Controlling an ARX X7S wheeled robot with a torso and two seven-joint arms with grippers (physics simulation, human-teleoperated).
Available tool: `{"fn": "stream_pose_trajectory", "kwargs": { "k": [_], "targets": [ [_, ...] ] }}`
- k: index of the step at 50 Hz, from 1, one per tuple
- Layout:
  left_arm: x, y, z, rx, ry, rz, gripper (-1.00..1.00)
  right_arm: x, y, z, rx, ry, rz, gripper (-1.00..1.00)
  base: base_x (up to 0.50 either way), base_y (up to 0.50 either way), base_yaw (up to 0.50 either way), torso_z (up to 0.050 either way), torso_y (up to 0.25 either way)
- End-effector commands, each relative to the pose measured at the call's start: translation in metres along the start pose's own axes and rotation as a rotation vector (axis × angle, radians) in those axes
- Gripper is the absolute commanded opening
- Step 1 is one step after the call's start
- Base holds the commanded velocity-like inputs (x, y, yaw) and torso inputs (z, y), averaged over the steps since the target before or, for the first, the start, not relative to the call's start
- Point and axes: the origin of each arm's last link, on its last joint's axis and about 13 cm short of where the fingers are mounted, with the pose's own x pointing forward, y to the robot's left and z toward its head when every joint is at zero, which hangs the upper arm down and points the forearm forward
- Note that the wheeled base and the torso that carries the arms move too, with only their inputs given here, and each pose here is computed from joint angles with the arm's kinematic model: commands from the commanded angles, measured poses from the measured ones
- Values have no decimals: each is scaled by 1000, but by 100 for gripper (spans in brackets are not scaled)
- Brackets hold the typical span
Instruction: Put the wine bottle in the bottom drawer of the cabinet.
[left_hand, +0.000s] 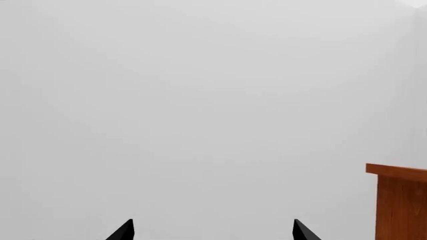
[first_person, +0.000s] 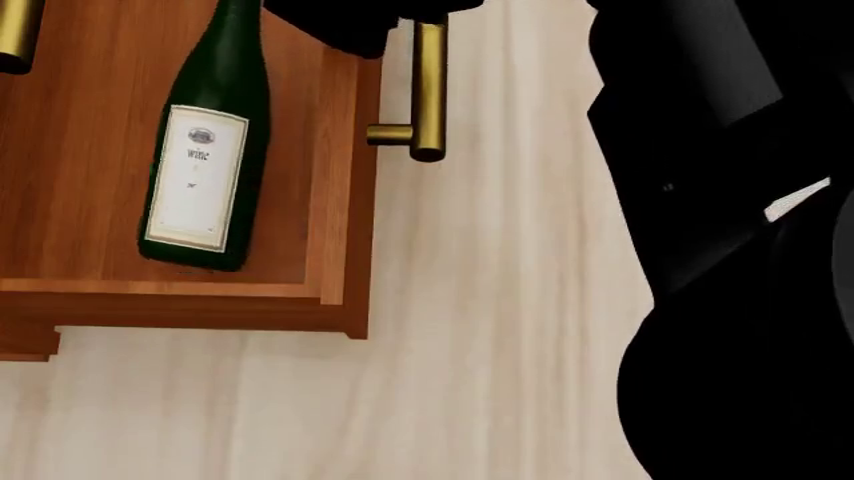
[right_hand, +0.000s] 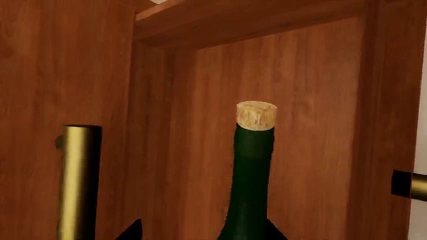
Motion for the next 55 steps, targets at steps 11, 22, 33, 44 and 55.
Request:
{"fn": "stream_pose_trajectory", "kwargs": {
  "k": [11,22,33,44,55],
  "targets": [
    [0,0,0,8,-2,1,100,5,-46,-12,-239,93,-588,100,0,0,-2,0,-3],
    [0,0,-1,6,2,-5,100,-26,-11,15,-374,-31,-606,100,0,-1,-4,0,-1],
    [0,-1,-1,7,2,-11,100,-70,40,35,-472,-151,-561,100,0,-3,-3,0,0],
    [-1,0,-2,16,0,-14,100,-106,74,40,-536,-251,-538,100,0,-1,0,0,0],
    [-1,0,-3,22,2,-19,100,-134,93,32,-566,-311,-568,100,0,0,0,0,0]
  ]
}}
